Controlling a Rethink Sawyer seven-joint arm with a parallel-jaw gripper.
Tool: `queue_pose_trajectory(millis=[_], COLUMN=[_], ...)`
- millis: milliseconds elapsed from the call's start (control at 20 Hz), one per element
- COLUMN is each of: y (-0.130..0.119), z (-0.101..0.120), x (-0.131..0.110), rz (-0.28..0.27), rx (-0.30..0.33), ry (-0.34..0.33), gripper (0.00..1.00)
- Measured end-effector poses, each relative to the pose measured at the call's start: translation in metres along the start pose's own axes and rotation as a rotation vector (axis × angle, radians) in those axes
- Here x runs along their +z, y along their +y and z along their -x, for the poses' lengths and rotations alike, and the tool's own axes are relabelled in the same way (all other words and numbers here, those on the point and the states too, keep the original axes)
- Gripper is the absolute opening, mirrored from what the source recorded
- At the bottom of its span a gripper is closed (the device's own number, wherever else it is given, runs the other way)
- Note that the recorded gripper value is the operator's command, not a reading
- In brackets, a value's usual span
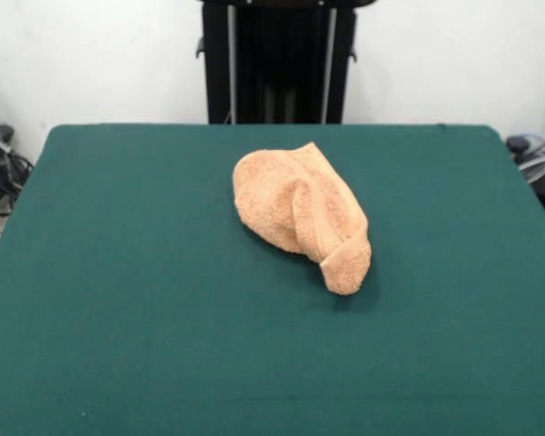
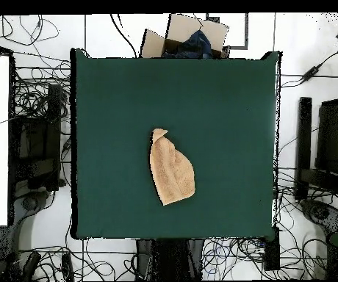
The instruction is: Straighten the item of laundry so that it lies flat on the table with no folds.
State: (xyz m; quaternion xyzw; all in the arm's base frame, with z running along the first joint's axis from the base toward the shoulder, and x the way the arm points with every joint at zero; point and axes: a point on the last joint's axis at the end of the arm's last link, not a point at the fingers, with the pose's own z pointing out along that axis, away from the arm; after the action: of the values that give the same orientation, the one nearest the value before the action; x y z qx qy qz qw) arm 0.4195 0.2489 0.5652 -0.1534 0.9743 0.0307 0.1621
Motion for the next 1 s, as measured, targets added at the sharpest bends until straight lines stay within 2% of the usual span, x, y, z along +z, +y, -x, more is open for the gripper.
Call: queue_pose_trajectory(millis=[200, 300, 650, 800, 1000], y=[0.001, -0.001, -0.017, -0.020, -0.023], z=[0.002, 0.006, 0.030, 0.042, 0.063], x=[-0.007, -0.018, -0.035, -0.031, -0.001], rz=[0.001, 0.004, -0.004, -0.007, -0.005], rx=[0.013, 0.060, 0.159, 0.179, 0.196], ry=[0.026, 0.080, 0.161, 0.166, 0.157], gripper=[1.00, 1.00, 1.00, 1.00, 1.00])
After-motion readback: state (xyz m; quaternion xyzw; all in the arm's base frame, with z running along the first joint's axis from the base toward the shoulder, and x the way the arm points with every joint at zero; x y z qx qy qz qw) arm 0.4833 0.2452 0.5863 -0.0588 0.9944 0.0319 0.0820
